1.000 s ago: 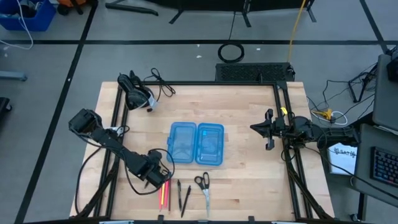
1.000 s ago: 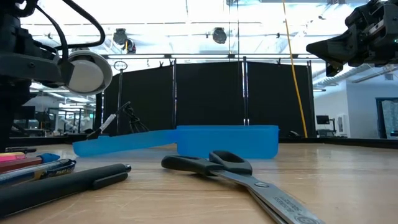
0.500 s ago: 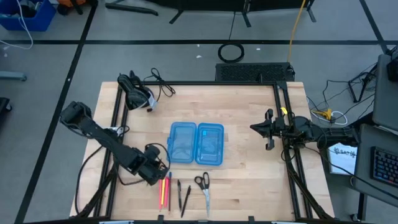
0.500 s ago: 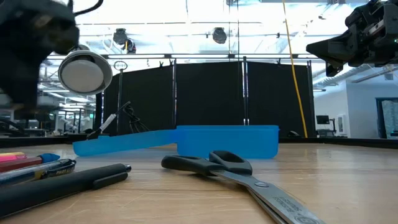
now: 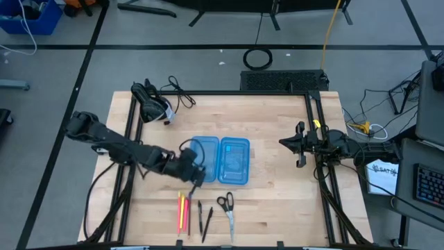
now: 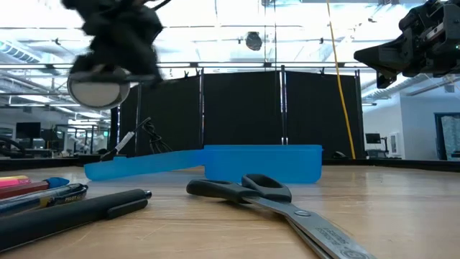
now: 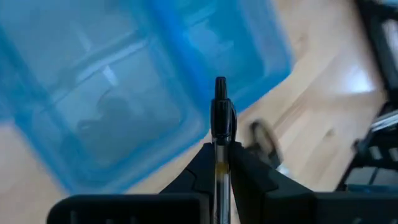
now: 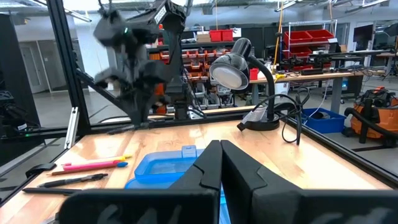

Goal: Pick & place school supplies into a supply box
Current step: Put the left transparent black pen into the supply box

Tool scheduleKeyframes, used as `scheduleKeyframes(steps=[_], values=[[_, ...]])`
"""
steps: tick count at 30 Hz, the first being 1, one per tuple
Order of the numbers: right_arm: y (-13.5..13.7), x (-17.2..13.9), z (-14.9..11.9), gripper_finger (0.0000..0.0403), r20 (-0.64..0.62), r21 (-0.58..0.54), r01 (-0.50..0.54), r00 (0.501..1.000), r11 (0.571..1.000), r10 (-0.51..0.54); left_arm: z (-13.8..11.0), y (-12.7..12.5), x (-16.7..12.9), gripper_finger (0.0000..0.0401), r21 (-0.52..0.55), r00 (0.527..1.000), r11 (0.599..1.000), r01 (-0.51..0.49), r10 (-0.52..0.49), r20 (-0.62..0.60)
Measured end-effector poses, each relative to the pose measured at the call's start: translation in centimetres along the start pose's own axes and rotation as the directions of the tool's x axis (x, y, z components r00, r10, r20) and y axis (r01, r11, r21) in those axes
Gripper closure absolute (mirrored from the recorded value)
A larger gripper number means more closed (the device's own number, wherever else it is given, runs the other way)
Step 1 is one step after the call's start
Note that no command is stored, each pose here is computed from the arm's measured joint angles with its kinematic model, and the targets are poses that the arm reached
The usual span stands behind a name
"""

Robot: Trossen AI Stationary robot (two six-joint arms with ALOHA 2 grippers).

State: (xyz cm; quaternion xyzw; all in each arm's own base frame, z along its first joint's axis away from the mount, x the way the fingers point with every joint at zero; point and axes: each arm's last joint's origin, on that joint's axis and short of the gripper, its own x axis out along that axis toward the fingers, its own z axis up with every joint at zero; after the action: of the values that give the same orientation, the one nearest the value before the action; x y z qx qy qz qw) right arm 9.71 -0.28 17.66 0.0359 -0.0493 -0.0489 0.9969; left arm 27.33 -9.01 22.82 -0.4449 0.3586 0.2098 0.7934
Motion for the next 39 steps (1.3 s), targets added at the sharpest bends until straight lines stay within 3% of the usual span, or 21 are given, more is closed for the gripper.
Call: scheduleKeyframes(steps=[8, 10, 12, 15, 21, 30, 39], values=[[0.0, 0.0, 0.0, 0.0403, 0.0, 0.0, -0.001, 1.0, 1.0, 0.001, 4.7, -3.6, -1.4, 0.0366, 0.069, 0.99, 0.995, 0.067, -0.075, 0.12], [0.0, 0.0, 0.0, 0.0403, 0.001, 0.0, -0.001, 1.0, 1.0, 0.001, 5.7, -4.0, -1.5, 0.0366, 0.078, 0.989, 0.996, 0.039, -0.05, 0.136], [0.0, 0.0, 0.0, 0.0403, 0.0, 0.0, -0.002, 1.0, 1.0, 0.002, 7.0, -4.8, -0.9, 0.0366, 0.059, 0.985, 0.998, 0.035, -0.044, 0.164], [0.0, 0.1, -0.1, 0.0403, -0.008, 0.006, 0.0, 1.0, 1.0, 0.0, 7.9, -4.9, 0.7, 0.0366, 0.033, 0.989, 0.998, -0.047, 0.042, 0.145], [0.0, 0.1, -0.2, 0.0403, -0.025, 0.013, 0.0, 1.0, 1.0, 0.0, 9.4, -6.2, 4.7, 0.0366, -0.024, 0.988, 0.997, -0.074, 0.077, 0.136], [0.0, 0.3, -0.3, 0.0403, -0.039, 0.015, 0.001, 0.999, 1.0, -0.001, 10.4, -5.3, 8.9, 0.0366, -0.127, 0.97, 0.977, -0.172, 0.19, 0.149], [0.0, 0.3, -0.4, 0.0403, -0.045, 0.014, 0.001, 0.999, 1.0, -0.001, 11.5, -3.7, 10.0, 0.0366, -0.188, 0.96, 0.956, -0.225, 0.251, 0.127]])
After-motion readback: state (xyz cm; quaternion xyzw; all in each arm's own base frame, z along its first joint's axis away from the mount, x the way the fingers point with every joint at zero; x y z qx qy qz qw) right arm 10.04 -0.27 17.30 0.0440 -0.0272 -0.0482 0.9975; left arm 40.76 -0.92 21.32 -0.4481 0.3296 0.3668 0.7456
